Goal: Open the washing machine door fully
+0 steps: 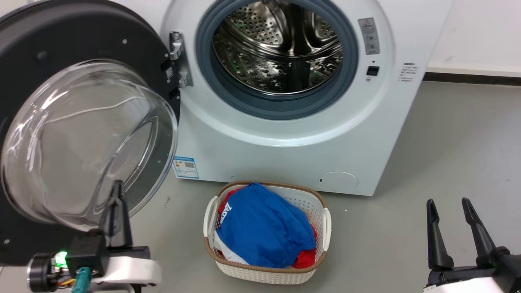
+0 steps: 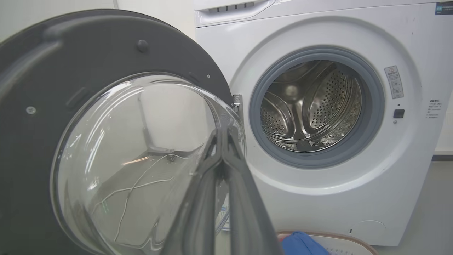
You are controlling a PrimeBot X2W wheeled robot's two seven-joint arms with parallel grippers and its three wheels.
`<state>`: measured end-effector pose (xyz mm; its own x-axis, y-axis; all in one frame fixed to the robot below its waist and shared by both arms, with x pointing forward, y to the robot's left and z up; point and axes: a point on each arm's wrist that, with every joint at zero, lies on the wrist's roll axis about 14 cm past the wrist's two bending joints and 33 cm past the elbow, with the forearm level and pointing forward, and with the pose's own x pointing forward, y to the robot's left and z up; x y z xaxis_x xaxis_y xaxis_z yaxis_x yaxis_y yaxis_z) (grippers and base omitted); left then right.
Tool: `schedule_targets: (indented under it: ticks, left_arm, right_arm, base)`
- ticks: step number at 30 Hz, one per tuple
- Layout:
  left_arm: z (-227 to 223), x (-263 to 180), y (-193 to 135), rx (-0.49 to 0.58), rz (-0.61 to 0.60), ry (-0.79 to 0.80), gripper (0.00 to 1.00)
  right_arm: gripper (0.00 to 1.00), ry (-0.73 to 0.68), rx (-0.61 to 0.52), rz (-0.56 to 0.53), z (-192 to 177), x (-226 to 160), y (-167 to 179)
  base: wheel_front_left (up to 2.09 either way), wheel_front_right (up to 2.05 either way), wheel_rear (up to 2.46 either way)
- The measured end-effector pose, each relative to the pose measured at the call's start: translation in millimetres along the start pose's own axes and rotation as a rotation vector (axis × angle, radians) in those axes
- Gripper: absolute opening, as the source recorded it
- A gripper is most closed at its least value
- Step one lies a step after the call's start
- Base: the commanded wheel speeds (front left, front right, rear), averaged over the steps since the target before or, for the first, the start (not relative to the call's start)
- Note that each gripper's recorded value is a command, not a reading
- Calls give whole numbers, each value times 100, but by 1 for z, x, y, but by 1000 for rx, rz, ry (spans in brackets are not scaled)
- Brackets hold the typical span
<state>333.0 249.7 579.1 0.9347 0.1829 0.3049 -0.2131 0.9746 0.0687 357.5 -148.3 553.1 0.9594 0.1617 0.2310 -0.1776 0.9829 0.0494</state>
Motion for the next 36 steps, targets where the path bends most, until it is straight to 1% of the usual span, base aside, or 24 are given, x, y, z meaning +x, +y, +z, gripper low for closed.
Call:
schedule_targets:
  ticks: [5,10,18,19,20,22,36]
  left_arm:
    - [-10,-4,-32,-49,-84,32,0]
    - [-21,-9,-52,-100,-139,71,0]
    - [-32,-13,-69,-135,-179,113,0]
    - [-34,-13,-70,-140,-180,119,3]
    - [-35,-14,-71,-143,-182,124,29]
    - [-38,-15,-73,-140,-189,132,100]
    - [-44,-17,-79,-123,-204,151,100]
  right_arm:
    - [100,-9,-10,-32,5,-11,-9]
    - [100,-11,-17,-62,8,-21,-17]
    - [100,10,-13,-99,4,-35,-26]
    - [100,12,-14,-103,3,-36,-27]
    - [100,13,-14,-105,3,-37,-28]
    - [100,16,-14,-111,2,-39,-29]
    - [100,41,-2,-126,-6,-44,-33]
  base:
    - [0,0,0]
    - [0,0,0]
    - [0,0,0]
    - [0,0,0]
    - [0,0,0]
    - [0,0,0]
    - [0,0,0]
